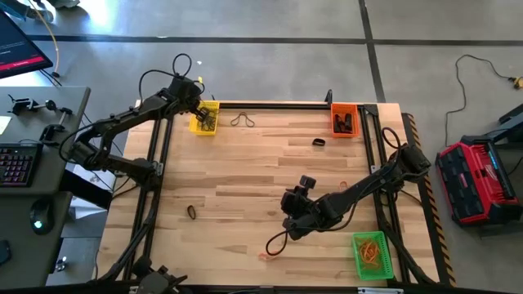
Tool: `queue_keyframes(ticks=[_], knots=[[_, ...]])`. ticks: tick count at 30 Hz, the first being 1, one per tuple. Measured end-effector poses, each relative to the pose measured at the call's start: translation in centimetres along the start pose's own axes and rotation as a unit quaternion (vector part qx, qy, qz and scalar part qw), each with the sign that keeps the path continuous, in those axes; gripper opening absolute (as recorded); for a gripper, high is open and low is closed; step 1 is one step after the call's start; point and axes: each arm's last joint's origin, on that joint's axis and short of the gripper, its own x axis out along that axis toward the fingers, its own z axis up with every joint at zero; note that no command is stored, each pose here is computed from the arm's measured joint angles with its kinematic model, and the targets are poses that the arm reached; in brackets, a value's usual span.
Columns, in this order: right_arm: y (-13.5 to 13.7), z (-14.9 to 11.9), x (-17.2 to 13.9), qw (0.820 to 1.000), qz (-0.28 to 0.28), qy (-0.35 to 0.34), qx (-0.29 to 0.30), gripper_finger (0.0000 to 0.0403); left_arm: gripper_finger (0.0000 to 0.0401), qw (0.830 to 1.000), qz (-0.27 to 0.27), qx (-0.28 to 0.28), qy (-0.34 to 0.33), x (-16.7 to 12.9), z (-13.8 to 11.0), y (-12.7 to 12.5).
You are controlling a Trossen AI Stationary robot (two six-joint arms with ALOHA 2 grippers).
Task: Sort rubber bands into baskets
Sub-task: Put the purple rubber band into the yellow bin
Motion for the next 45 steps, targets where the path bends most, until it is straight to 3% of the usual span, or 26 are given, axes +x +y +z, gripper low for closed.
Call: queue_keyframes(ticks=[7,12,17,21,26,39,45], knots=[[0.0,0.0,0.0,1.000,-0.001,0.002,-0.001,0.0142,0.0000,1.000,0.003,-0.005,-0.003,-0.2,0.0,0.1],[0.0,-0.1,0.0,1.000,-0.001,0.002,-0.001,0.0142,0.0000,0.999,0.009,-0.018,-0.034,-1.8,0.4,0.5],[0.0,-0.1,0.0,1.000,-0.001,0.002,-0.002,0.0142,0.0000,0.999,-0.025,-0.017,-0.045,-2.8,0.3,0.5],[0.0,-0.1,0.0,1.000,-0.001,0.002,-0.002,0.0142,0.0000,0.998,-0.052,-0.010,-0.016,-1.9,-0.1,0.0],[0.0,-0.1,0.0,1.000,-0.002,0.003,-0.002,0.0142,0.0000,0.999,-0.028,0.002,0.019,-0.4,-0.5,-0.2],[-0.2,0.0,0.2,1.000,-0.005,0.006,-0.008,0.0142,0.0001,0.990,-0.117,0.044,0.064,3.1,-1.1,-3.7],[-0.3,-0.1,0.2,1.000,-0.007,0.008,-0.015,0.0142,0.0024,0.985,-0.141,0.068,0.069,3.4,-1.3,-4.8]])
